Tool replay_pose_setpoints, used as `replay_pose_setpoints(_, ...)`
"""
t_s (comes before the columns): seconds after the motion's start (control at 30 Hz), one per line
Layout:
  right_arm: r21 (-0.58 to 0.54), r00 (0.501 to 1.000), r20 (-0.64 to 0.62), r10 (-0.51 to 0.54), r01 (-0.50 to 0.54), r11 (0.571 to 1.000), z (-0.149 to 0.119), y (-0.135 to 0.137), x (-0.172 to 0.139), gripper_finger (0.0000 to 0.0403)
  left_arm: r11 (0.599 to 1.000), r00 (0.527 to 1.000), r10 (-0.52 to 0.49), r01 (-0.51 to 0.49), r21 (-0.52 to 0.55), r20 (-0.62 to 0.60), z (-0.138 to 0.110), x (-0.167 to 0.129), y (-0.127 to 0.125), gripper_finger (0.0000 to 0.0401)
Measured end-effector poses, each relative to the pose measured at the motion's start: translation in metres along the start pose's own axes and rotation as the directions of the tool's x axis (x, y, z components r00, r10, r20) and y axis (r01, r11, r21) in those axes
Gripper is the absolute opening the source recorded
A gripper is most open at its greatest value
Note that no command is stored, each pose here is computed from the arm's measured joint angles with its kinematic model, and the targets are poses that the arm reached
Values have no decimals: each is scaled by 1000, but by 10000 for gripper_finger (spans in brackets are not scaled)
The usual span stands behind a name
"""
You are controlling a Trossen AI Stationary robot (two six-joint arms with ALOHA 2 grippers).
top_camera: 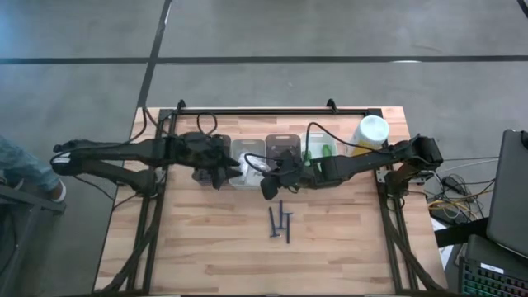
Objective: Pick & Place Travel size toiletries
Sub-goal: Put the white cotton pack into the gray bin
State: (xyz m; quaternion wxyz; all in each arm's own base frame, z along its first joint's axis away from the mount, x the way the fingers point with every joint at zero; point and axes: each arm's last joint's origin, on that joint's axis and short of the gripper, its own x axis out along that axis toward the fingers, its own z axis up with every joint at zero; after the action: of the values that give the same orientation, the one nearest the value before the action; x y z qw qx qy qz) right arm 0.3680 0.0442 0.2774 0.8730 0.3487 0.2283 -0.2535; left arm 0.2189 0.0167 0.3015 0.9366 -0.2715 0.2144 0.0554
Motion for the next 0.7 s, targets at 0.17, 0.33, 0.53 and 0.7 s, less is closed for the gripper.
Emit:
replay_pose_setpoints(0.17, 73, 997, 41, -60, 57, 996, -6, -1, -2, 13, 995, 998, -53, 51, -91, -25, -12, 8, 30, 225)
replay_pose_setpoints(0.33, 89, 997, 39, -70, 66, 994, -8, -2, 0, 13, 975, 983, -183, 182, -128, 0, -21, 14, 43, 225)
replay_pose_setpoints(0.53, 41, 999, -22, -48, 48, 998, -8, -5, 7, 13, 950, 959, -245, 267, -165, 139, -15, 21, 50, 225)
replay_pose_setpoints(0.7, 36, 999, 0, -42, 42, 998, -3, -7, 12, 13, 966, 974, -174, 198, -167, 147, -10, 26, 57, 225)
